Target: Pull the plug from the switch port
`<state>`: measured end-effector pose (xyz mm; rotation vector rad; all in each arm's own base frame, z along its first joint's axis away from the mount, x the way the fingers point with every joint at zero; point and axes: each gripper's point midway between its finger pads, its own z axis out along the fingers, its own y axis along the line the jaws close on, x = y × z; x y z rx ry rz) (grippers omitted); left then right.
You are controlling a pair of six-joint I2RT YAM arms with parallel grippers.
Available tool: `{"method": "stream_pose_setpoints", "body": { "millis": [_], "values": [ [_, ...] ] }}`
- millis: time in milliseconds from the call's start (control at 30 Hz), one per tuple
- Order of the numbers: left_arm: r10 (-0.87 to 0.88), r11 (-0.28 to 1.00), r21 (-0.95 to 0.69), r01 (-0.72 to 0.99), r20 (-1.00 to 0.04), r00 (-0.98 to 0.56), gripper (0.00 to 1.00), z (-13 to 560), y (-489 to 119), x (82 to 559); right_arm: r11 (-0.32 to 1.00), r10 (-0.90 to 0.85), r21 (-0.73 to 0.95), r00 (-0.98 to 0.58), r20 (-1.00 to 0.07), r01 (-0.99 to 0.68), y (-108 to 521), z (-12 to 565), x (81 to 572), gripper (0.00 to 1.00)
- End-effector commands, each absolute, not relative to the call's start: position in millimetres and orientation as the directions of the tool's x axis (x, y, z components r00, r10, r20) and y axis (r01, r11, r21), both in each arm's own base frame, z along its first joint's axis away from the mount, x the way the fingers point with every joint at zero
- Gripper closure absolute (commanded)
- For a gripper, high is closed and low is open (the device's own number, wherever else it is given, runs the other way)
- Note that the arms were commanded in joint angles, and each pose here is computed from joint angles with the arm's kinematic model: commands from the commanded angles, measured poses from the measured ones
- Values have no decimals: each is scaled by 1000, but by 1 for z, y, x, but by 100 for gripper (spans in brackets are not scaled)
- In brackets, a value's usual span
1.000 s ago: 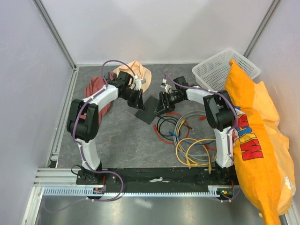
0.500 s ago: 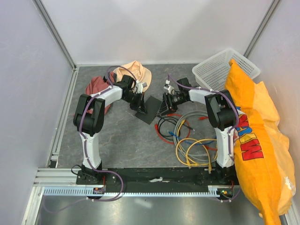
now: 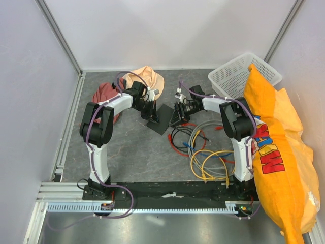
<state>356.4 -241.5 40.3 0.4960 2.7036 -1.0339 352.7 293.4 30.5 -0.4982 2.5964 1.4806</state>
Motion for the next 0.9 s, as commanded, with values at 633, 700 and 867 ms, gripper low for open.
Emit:
{"method": "stream_pose_setpoints", "body": {
  "millis": [633, 700, 867],
  "values": [
    [255, 760, -531, 374, -287, -924, 98, 13, -232, 362, 560, -245, 766, -946, -211, -316, 287, -13, 351, 58],
    [262, 761, -526, 380, -287, -921, 98, 11, -230, 361, 562, -245, 764, -946, -213, -318, 287, -13, 352, 60],
    [270, 768, -511, 387, -290, -918, 98, 8, -227, 361, 579, -242, 750, -946, -216, -319, 285, -15, 354, 66]
  ]
}}
